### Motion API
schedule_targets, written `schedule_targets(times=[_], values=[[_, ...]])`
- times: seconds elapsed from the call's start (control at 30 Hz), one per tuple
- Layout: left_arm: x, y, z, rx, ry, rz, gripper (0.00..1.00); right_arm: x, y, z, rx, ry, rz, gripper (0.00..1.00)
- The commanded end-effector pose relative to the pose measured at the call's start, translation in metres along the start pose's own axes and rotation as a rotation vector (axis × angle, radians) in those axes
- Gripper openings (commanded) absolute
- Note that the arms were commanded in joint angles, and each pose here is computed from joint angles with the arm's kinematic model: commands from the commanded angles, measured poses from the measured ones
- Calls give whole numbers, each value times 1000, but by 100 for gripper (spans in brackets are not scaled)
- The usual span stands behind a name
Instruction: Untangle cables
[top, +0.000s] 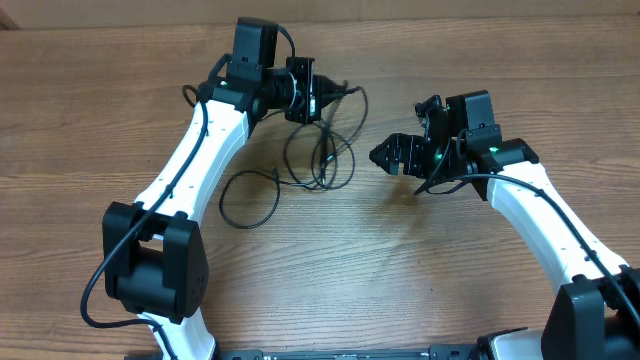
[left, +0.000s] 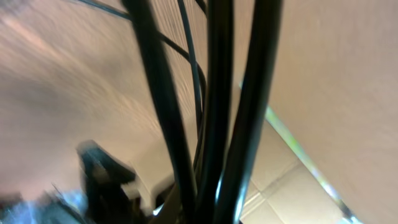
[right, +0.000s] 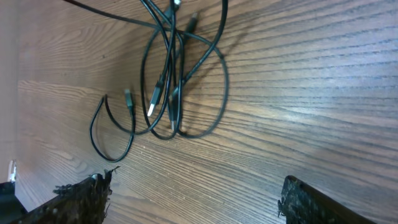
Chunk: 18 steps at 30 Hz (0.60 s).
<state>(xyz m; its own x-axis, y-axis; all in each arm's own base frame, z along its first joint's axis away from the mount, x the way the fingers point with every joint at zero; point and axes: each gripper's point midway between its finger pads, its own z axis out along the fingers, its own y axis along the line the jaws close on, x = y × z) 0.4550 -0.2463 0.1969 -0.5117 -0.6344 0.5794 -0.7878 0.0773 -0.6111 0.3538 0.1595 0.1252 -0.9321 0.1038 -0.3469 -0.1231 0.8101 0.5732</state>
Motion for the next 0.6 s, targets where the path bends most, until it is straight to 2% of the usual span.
schedule_targets(times=[0.0,0.13,0.23,0.27,0.33,0.5,0.57], values=[[-30,5,-7,-40,-188,339,4,-5,3,-1,-18,-12,-24,88],[-29,-8,-14,-6,-171,555,4,-5,3,-1,-19,-12,-24,88],[-28,-53,-55,103,-267,755,4,-5,3,-1,-19,-13,-25,89],[-28,-72,-82,122,-358,853,4,-5,3,-1,-19,-14,-25,89],[-30,-89,-117,105,-500,913,4,-6,2,-1,-17,-18,-27,89],[-36,-107,-221,-33,-980,958,4,-10,4,-2,-23,-34,-36,90],[-35,-103,-238,-61,-1050,938,4,-12,5,-2,-25,-39,-39,90]])
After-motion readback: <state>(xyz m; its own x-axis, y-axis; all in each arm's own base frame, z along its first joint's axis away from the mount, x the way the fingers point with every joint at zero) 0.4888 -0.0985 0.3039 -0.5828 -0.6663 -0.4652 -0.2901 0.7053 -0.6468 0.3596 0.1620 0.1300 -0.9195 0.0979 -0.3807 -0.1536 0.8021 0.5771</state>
